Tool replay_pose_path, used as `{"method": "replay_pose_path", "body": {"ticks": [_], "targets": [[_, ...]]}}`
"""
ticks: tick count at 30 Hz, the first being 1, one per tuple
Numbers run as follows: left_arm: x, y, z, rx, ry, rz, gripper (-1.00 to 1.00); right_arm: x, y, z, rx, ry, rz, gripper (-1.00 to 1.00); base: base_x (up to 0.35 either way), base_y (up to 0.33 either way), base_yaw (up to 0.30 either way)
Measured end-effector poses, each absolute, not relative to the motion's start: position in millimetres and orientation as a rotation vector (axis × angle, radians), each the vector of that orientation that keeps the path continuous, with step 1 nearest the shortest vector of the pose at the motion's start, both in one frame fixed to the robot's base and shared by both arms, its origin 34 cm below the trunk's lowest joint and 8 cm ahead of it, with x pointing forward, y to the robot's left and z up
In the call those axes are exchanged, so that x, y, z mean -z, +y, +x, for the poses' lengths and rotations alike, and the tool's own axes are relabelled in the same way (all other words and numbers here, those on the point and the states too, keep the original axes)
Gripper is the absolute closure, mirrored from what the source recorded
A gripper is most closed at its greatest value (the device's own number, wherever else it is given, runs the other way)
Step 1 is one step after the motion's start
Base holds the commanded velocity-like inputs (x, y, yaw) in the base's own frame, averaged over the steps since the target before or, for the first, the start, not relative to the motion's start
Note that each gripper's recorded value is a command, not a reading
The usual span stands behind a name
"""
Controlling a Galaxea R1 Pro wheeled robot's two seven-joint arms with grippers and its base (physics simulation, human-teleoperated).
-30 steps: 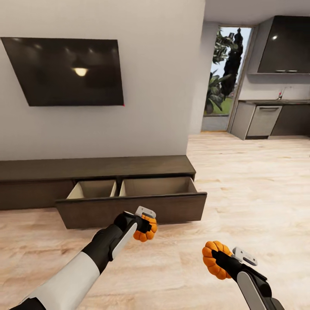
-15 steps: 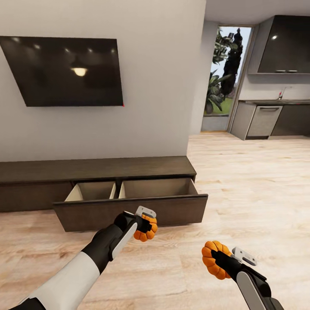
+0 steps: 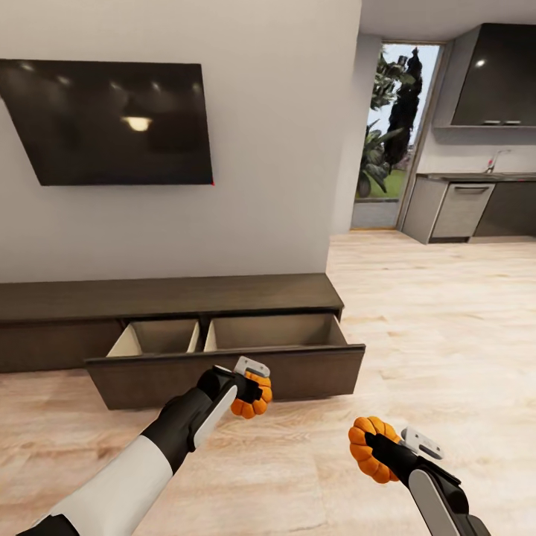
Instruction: Place each of the two pumpkins and all three candles from the living room inside a cabinet in the living room (use any cabinet), then make sure every cabinet is closed, and position the cauldron so it is next to a table in the living room.
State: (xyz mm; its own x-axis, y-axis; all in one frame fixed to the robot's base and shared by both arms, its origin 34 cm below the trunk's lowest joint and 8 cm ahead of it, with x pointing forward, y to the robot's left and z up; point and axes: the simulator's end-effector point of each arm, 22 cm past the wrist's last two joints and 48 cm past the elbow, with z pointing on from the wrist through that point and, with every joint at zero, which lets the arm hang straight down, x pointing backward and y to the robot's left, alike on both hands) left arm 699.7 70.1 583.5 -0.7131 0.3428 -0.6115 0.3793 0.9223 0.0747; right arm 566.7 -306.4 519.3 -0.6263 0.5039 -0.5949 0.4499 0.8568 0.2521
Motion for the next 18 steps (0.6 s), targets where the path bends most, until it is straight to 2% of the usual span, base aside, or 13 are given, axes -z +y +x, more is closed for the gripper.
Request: {"method": "replay_pose_path", "body": {"ticks": [10,18], "targets": [[-583.6,70.5,700.0,0.071,2.425,0.512,1.0,-519.3,-305.9,566.7,-0.103,2.343,0.688,1.0,0.174,-0.021,0.011],[-583.5,70.1,699.9,0.074,2.426,0.511,1.0,-519.2,-306.3,566.7,-0.102,2.343,0.687,1.0,0.035,-0.033,0.0]]}}
